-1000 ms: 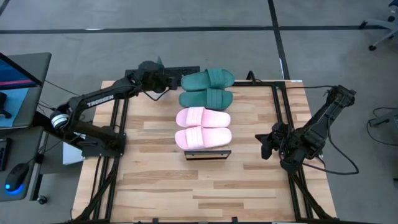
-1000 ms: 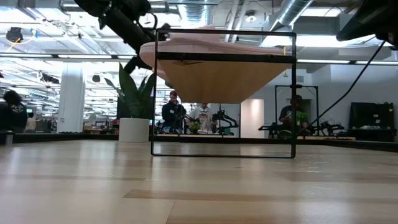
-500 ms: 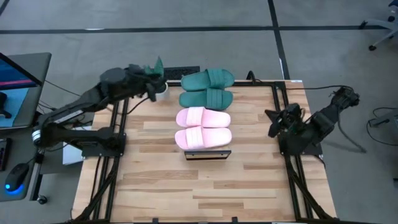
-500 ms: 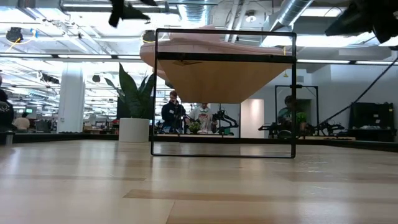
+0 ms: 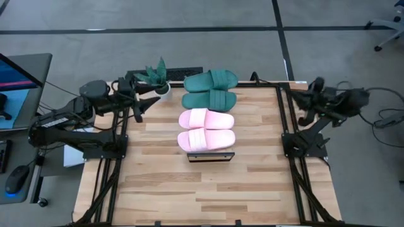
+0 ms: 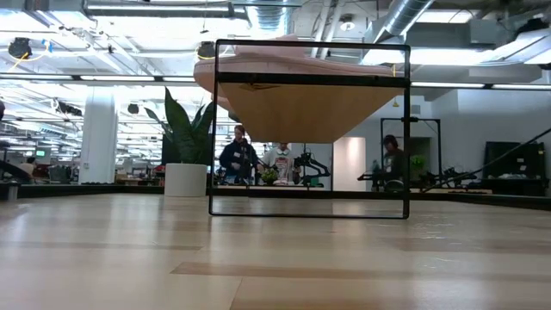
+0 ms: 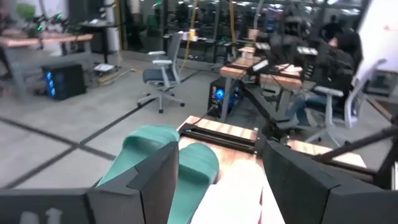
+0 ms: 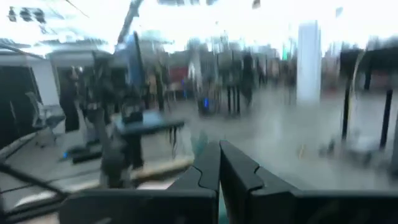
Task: Pick and place slides into the shelf
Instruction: Adjust the slippers on the shelf
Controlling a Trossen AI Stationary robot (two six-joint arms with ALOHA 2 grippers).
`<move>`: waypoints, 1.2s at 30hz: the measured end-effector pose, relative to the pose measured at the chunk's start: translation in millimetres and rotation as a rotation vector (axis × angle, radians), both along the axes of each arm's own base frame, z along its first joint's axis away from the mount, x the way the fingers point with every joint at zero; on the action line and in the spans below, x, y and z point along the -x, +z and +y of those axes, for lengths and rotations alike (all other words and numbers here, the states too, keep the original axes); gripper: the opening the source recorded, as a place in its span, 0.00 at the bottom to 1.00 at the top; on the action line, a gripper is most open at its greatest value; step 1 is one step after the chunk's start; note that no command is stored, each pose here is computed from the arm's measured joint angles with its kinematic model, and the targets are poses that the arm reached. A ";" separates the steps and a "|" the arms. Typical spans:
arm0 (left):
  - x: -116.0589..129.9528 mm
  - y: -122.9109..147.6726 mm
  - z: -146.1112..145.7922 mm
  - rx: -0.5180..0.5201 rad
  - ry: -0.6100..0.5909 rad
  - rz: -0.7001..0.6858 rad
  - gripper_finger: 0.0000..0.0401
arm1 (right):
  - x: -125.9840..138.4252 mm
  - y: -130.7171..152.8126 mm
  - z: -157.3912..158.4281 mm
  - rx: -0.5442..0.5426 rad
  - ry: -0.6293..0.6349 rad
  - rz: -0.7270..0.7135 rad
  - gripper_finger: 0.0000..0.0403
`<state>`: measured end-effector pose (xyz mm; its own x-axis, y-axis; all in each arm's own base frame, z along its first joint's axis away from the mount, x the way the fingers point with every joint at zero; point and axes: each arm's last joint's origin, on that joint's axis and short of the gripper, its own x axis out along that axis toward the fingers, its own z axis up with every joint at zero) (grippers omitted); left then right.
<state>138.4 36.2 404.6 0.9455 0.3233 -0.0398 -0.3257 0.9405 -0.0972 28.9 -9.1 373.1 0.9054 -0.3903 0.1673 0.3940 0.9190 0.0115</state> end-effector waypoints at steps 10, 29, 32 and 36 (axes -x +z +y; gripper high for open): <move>-3.4 -9.2 -2.7 -0.116 -0.067 -0.034 0.55 | 4.3 25.0 -1.0 0.215 0.019 -0.108 0.00; 7.9 -62.7 0.3 -0.023 -0.101 -0.184 0.55 | -58.6 10.2 44.8 0.208 0.205 0.195 0.00; 7.4 -62.9 -1.1 -0.011 -0.141 -0.185 0.55 | -79.6 4.1 40.4 0.166 0.136 0.306 0.00; 7.2 -62.9 -1.9 0.011 -0.168 -0.189 0.55 | -119.0 -7.6 16.1 0.086 0.009 0.432 0.00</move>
<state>131.2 34.3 341.7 0.9769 0.1613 0.1401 -0.1398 0.9784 -0.1521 147.9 6.9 365.5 0.9026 -0.3835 -0.1956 0.3382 0.9128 -0.2290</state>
